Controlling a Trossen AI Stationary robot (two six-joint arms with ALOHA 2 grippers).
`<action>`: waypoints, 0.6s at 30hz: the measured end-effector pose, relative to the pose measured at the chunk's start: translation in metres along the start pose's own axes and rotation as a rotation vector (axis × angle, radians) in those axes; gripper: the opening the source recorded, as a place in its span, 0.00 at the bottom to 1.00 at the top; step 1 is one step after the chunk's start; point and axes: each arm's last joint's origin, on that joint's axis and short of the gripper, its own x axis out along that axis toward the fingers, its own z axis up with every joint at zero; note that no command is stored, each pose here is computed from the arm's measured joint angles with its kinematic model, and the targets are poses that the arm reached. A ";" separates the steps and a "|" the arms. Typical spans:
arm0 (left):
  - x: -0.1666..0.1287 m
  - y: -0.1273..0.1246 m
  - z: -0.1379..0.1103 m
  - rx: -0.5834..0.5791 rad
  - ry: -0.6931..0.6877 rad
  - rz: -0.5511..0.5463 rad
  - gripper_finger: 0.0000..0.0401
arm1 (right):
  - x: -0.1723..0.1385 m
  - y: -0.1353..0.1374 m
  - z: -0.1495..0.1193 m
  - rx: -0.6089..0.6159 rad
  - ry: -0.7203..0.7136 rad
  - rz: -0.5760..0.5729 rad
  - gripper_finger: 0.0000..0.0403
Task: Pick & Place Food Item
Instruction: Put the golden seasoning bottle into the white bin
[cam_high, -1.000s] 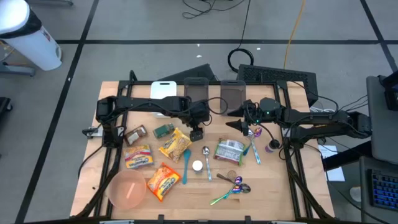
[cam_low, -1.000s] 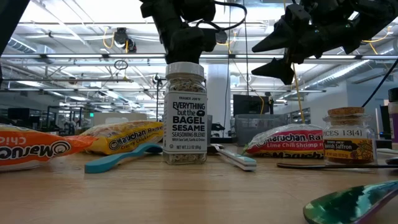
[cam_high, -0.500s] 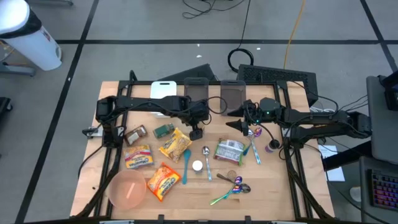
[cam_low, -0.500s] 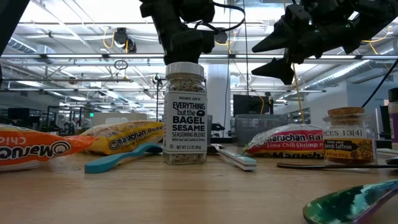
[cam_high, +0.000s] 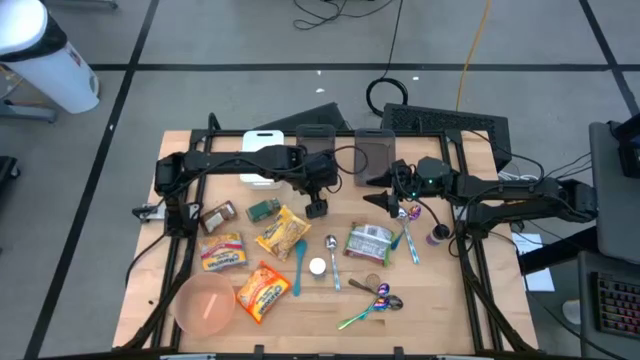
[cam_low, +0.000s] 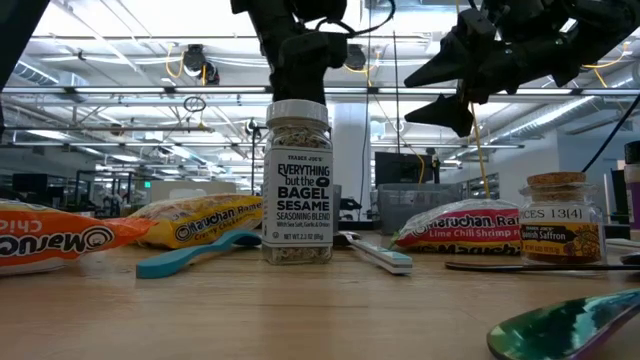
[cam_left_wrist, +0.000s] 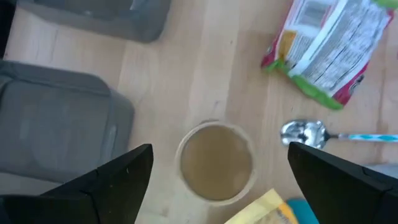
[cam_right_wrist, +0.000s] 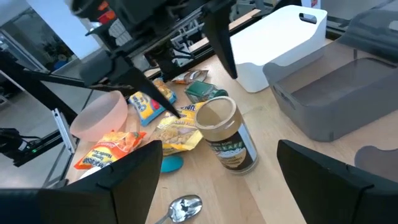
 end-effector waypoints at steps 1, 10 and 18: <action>0.001 0.001 -0.001 -0.001 0.003 0.001 0.94 | 0.000 0.000 0.000 0.000 0.001 0.001 0.78; 0.008 0.006 -0.007 -0.013 0.035 -0.016 0.89 | 0.000 0.000 0.000 0.000 0.002 -0.002 0.78; 0.024 0.005 -0.007 -0.013 0.053 -0.034 0.89 | 0.000 0.000 0.000 -0.011 0.002 -0.002 0.78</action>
